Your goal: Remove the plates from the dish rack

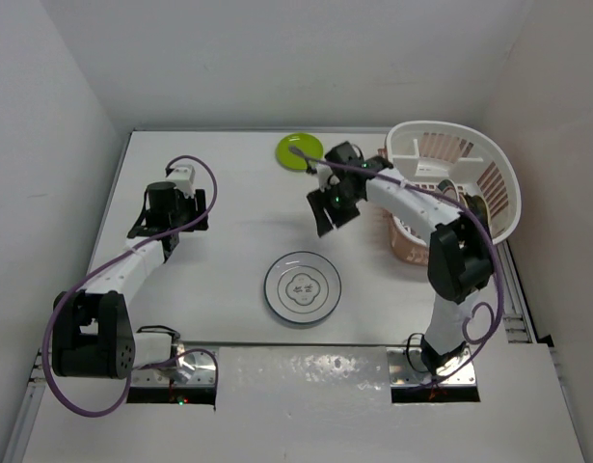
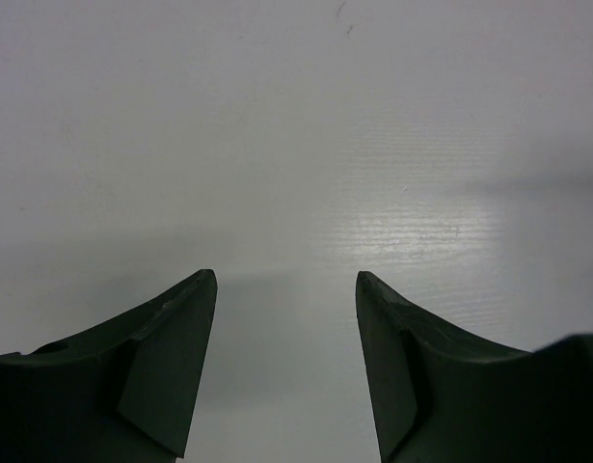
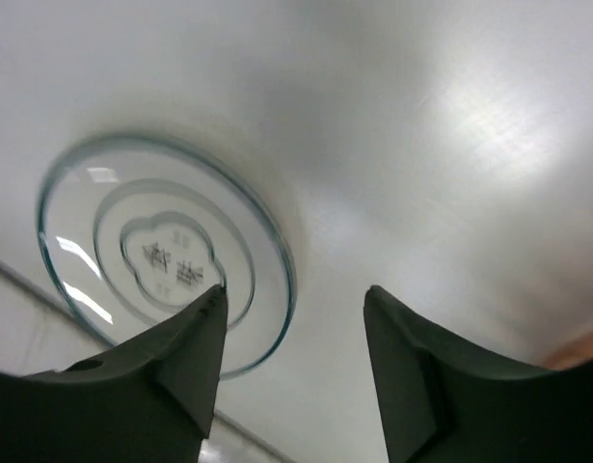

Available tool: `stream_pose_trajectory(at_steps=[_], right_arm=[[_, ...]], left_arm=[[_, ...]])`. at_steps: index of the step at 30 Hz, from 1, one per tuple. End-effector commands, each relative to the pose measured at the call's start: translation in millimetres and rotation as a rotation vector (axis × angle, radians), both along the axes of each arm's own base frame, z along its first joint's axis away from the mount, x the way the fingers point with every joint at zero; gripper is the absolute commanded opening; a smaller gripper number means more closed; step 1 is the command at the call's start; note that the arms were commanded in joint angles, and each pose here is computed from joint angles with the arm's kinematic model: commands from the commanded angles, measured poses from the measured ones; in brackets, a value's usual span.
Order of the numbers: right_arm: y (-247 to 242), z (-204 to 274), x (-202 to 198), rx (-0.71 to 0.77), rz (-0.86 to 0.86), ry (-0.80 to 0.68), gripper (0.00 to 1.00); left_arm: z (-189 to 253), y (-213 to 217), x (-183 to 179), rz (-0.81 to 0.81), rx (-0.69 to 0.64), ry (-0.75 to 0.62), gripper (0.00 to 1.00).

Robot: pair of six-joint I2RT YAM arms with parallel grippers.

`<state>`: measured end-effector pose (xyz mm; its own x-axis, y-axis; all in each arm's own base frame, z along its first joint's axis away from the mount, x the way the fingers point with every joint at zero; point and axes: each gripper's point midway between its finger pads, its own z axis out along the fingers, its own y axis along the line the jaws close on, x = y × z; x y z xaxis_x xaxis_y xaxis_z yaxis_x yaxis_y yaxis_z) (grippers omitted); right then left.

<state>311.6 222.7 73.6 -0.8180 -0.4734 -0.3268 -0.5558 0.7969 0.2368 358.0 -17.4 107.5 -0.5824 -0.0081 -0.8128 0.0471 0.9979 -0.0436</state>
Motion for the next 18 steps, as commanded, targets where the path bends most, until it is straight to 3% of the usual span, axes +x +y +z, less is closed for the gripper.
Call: stream_pose_trajectory(at_steps=[1, 3, 5, 7, 9, 10, 12, 14, 18], right_arm=[[-23, 118, 54, -0.017, -0.17, -0.308, 0.59], [-52, 171, 73, -0.039, -0.298, -0.414, 0.63], [-106, 201, 82, -0.182, -0.491, -0.512, 0.6], [-179, 208, 80, -0.384, -0.716, -0.556, 0.38], [-233, 206, 63, -0.507, -0.846, -0.517, 0.28], [-248, 199, 56, -0.551, -0.879, -0.489, 0.33], [-278, 193, 38, -0.644, -0.935, -0.455, 0.57], [-289, 187, 34, -0.651, -0.948, -0.448, 0.56], [-300, 162, 21, -0.66, -0.933, -0.424, 0.45]], left_arm=[[17, -2, 9, -0.012, 0.007, -0.061, 0.58], [19, -3, 10, -0.011, 0.004, -0.067, 0.57], [21, -1, 11, 0.003, 0.002, -0.076, 0.57], [24, 0, 10, 0.012, 0.0, -0.088, 0.57], [22, 0, 8, 0.017, 0.0, -0.085, 0.57], [21, 1, 7, 0.021, -0.001, -0.083, 0.57], [20, 1, 6, 0.021, 0.0, -0.082, 0.57], [17, 1, 4, 0.021, 0.001, -0.074, 0.57], [14, 1, 3, 0.016, -0.001, -0.066, 0.57]])
